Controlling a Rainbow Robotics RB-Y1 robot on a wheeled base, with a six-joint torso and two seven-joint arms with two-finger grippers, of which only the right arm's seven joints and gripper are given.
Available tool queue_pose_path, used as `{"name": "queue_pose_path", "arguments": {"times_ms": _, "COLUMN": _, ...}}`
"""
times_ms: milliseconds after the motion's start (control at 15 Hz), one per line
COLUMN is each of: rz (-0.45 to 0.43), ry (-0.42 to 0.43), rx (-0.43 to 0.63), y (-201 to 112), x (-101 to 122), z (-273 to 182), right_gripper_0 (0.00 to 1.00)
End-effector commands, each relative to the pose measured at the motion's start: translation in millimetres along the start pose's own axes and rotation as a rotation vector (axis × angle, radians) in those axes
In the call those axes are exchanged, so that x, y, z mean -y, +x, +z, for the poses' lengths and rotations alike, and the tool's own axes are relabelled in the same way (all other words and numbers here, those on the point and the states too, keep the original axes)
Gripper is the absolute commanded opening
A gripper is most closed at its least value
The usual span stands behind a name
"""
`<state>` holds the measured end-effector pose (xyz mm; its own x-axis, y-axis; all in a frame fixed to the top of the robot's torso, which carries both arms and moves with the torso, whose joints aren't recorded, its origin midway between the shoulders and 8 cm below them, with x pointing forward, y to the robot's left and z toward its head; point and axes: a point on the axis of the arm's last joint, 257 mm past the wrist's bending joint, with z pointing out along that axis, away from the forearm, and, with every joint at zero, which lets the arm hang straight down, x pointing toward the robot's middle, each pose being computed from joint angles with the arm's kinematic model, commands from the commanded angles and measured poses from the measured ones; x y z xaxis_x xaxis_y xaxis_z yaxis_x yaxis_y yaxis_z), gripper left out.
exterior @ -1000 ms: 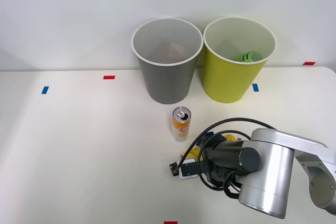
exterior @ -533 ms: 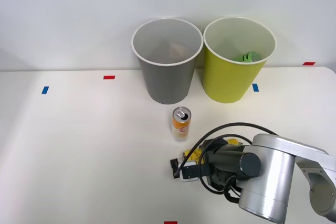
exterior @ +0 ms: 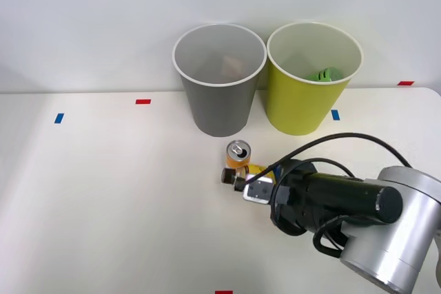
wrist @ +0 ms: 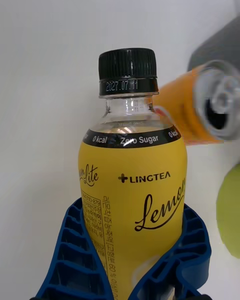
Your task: Put cans in the gray bin, plastic bottles in the light green bin
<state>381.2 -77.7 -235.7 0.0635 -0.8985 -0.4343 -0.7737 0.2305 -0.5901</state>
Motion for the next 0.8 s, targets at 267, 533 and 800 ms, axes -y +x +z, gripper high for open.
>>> {"name": "queue_pose_path", "arguments": {"times_ms": 267, "rz": 0.318, "ry": 0.145, "rx": 0.145, "y": -23.3, "x": 54.4, "z": -52.1, "right_gripper_0": 0.00}}
{"name": "queue_pose_path", "arguments": {"times_ms": 533, "rz": 0.483, "ry": 0.179, "rx": 0.234, "y": -27.9, "x": 95.0, "z": -78.4, "right_gripper_0": 0.00}}
{"name": "queue_pose_path", "arguments": {"times_ms": 800, "rz": 0.675, "ry": 0.221, "rx": 0.344, "y": -39.4, "x": 127.8, "z": -96.3, "right_gripper_0": 0.00}}
